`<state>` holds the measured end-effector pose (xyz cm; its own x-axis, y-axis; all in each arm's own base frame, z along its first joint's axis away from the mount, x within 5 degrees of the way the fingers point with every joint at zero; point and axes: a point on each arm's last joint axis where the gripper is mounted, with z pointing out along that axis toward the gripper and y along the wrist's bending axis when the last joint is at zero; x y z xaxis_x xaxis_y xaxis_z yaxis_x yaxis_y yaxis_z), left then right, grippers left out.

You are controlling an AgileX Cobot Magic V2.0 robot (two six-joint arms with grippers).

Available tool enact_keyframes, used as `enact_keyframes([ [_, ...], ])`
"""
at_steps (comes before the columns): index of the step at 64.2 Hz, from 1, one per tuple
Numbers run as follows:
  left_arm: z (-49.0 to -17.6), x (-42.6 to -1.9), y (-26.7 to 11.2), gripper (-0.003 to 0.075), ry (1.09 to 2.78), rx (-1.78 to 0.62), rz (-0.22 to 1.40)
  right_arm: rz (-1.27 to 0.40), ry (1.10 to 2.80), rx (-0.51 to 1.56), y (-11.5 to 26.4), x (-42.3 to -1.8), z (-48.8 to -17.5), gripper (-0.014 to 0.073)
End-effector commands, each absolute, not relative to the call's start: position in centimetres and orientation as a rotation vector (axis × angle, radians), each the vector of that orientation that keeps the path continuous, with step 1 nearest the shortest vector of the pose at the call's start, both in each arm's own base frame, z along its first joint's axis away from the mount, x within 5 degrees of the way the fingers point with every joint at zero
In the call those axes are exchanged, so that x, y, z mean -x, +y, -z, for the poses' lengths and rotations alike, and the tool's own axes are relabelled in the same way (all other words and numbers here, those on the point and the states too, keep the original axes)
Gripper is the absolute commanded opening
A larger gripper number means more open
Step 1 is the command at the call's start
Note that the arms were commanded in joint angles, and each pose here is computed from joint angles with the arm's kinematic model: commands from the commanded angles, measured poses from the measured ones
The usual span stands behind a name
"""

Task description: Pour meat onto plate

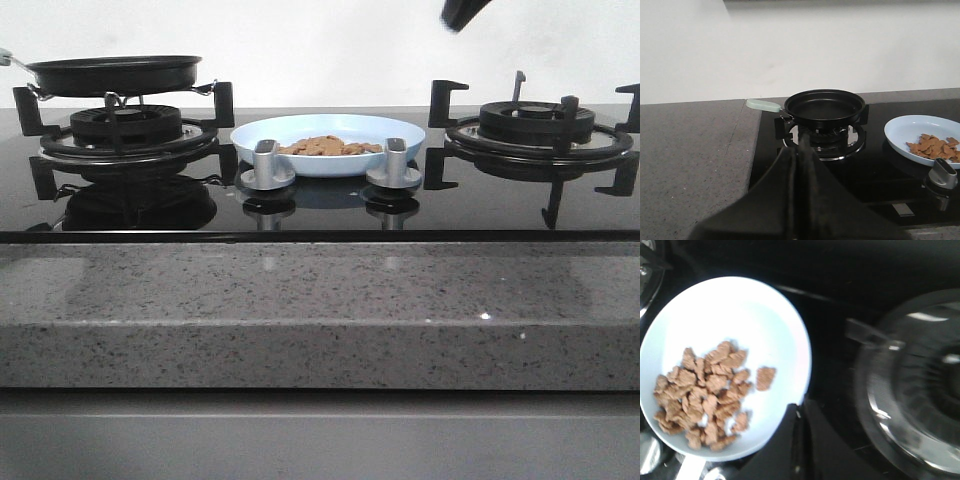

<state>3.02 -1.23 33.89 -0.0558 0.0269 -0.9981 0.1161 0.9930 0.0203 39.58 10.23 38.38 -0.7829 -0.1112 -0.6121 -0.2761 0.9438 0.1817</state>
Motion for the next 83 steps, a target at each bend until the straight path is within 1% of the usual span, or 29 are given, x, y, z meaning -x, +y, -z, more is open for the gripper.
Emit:
enact_keyframes([
  [1, -35.4, -3.0, -1.1, -0.002, 1.531, -0.082, 0.091, -0.303, 2.265, 0.259, 8.9, -36.1, -43.6, -0.007],
  [2, -35.4, -3.0, -1.1, -0.002, 1.531, -0.082, 0.091, -0.295, 2.262, 0.257, 8.8, -35.7, -43.4, -0.007],
  [4, -35.4, -3.0, -1.1, -0.002, 1.531, -0.082, 0.091, -0.287, 2.22, 0.251, 8.5, -34.5, -44.1, -0.007],
  [8, -35.4, -3.0, -1.1, -0.002, 1.531, -0.082, 0.091, -0.279, 2.178, 0.247, 8.0, -32.6, -44.0, -0.007],
  [11, -35.4, -3.0, -1.1, -0.002, 1.531, -0.082, 0.091, -0.271, 2.115, 0.243, 7.4, -30.0, -44.2, -0.007],
  [13, -35.4, -3.0, -1.1, -0.002, 1.531, -0.082, 0.091, -0.263, 2.101, 0.246, 7.1, -29.0, -43.6, -0.007],
  [14, -35.4, -3.0, -1.1, -0.002, 1.531, -0.083, 0.092, -0.261, 2.072, 0.246, 7.0, -28.4, -44.0, -0.007],
  [15, -35.4, -3.0, -1.2, -0.002, 1.531, -0.085, 0.094, -0.255, 2.068, 0.247, 6.8, -27.6, -43.3, -0.007],
  [16, -35.4, -3.0, -1.2, -0.002, 1.531, -0.085, 0.094, -0.253, 2.04, 0.245, 6.6, -27.1, -43.6, -0.007],
  [20, -35.4, -3.0, -1.2, -0.002, 1.531, -0.091, 0.1, -0.249, 2.007, 0.232, 6.1, -24.8, -42.4, -0.007],
  [21, -35.4, -3.0, -1.2, -0.002, 1.531, -0.092, 0.102, -0.249, 1.986, 0.228, 6.0, -24.3, -42.6, -0.007],
  [23, -35.4, -3.0, -1.2, -0.002, 1.53, -0.096, 0.106, -0.246, 1.975, 0.221, 5.7, -23.2, -41.7, -0.007],
  [27, -35.4, -2.9, -1.2, -0.002, 1.53, -0.108, 0.118, -0.245, 1.927, 0.209, 5.2, -21.1, -41.0, -0.007],
  [28, -35.4, -2.9, -1.3, -0.002, 1.529, -0.115, 0.125, -0.244, 1.924, 0.205, 5.0, -20.2, -40.1, -0.007],
  [29, -35.4, -2.9, -1.3, -0.002, 1.529, -0.115, 0.126, -0.244, 1.906, 0.202, 4.8, -19.8, -40.2, -0.007],
  [31, -35.4, -2.9, -1.3, -0.002, 1.529, -0.122, 0.132, -0.242, 1.897, 0.197, 4.6, -18.6, -39.3, -0.007],
  [33, -35.4, -2.9, -1.3, -0.002, 1.529, -0.129, 0.14, -0.242, 1.87, 0.193, 4.3, -17.7, -39.1, -0.007],
  [39, -35.4, -2.9, -1.4, -0.002, 1.528, -0.141, 0.152, -0.238, 1.809, 0.176, 3.6, -14.5, -36.6, -0.007],
  [45, -35.4, -2.9, -1.4, -0.002, 1.528, -0.143, 0.154, -0.237, 1.705, 0.158, 2.7, -10.9, -34.4, -0.007],
  [47, -35.4, -2.9, -1.4, -0.002, 1.528, -0.143, 0.154, -0.237, 1.659, 0.152, 2.5, -10.0, -34.2, -0.007],
  [54, -35.4, -2.9, -1.4, -0.002, 1.528, -0.143, 0.154, -0.238, 1.538, 0.134, 1.8, -7.1, -32.1, -0.007],
  [58, -35.4, -2.9, -1.4, -0.002, 1.528, -0.143, 0.154, -0.239, 1.502, 0.13, 1.5, -6.1, -31.2, -0.0068],
  [63, -35.4, -2.9, -1.4, -0.002, 1.528, -0.143, 0.154, -0.241, 1.51, 0.134, 1.5, -5.7, -30.6, -0.0069],
  [83, -35.4, -2.9, -1.4, -0.002, 1.528, -0.143, 0.154, -0.24, 1.478, 0.128, 1.4, -5.7, -30.9, -0.0069],
])
